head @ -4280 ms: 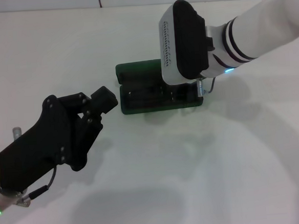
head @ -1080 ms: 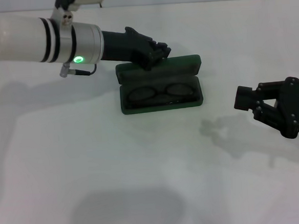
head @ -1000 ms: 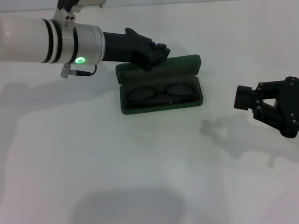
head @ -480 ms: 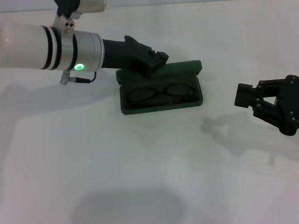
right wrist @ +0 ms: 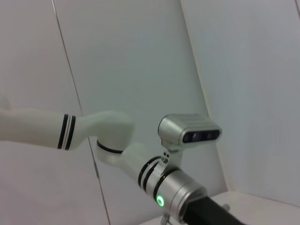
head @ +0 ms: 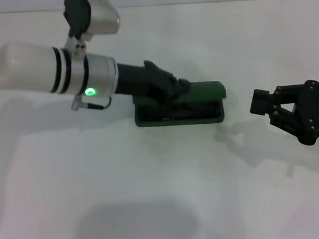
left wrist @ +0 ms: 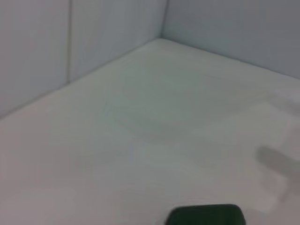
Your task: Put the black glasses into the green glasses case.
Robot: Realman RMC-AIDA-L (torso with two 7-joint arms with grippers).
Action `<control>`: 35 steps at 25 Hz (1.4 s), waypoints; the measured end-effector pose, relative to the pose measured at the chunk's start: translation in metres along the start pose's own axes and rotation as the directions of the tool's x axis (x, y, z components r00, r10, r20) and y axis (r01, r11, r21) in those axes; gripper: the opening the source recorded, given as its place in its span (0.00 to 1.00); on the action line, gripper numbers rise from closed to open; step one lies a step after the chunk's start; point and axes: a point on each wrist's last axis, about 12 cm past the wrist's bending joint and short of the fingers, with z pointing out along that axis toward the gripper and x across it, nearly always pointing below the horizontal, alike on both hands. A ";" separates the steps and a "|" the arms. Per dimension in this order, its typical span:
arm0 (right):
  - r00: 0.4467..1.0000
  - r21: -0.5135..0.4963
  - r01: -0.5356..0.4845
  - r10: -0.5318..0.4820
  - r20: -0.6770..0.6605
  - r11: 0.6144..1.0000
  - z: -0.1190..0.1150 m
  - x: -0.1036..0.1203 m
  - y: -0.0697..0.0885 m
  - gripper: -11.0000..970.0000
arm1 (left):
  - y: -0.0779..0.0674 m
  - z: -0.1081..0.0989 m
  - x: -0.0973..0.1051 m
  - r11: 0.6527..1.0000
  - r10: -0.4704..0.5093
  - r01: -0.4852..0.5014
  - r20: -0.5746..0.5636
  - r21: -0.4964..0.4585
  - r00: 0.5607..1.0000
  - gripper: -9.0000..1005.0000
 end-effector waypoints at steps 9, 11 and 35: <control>1.000 -0.025 0.005 -0.005 0.004 1.000 -0.001 -0.001 0.003 0.21 | -0.024 0.007 0.021 0.998 -0.014 0.011 0.041 0.064 0.999 0.10; 1.000 -0.041 0.016 -0.015 0.010 0.999 -0.004 -0.002 0.005 0.21 | -0.026 0.002 0.018 0.997 -0.007 0.002 0.082 0.072 0.997 0.10; 0.992 -0.275 0.118 -0.128 -0.020 0.954 0.018 -0.047 0.013 0.64 | -0.083 -0.144 0.078 0.945 0.091 -0.252 0.570 0.210 0.817 0.64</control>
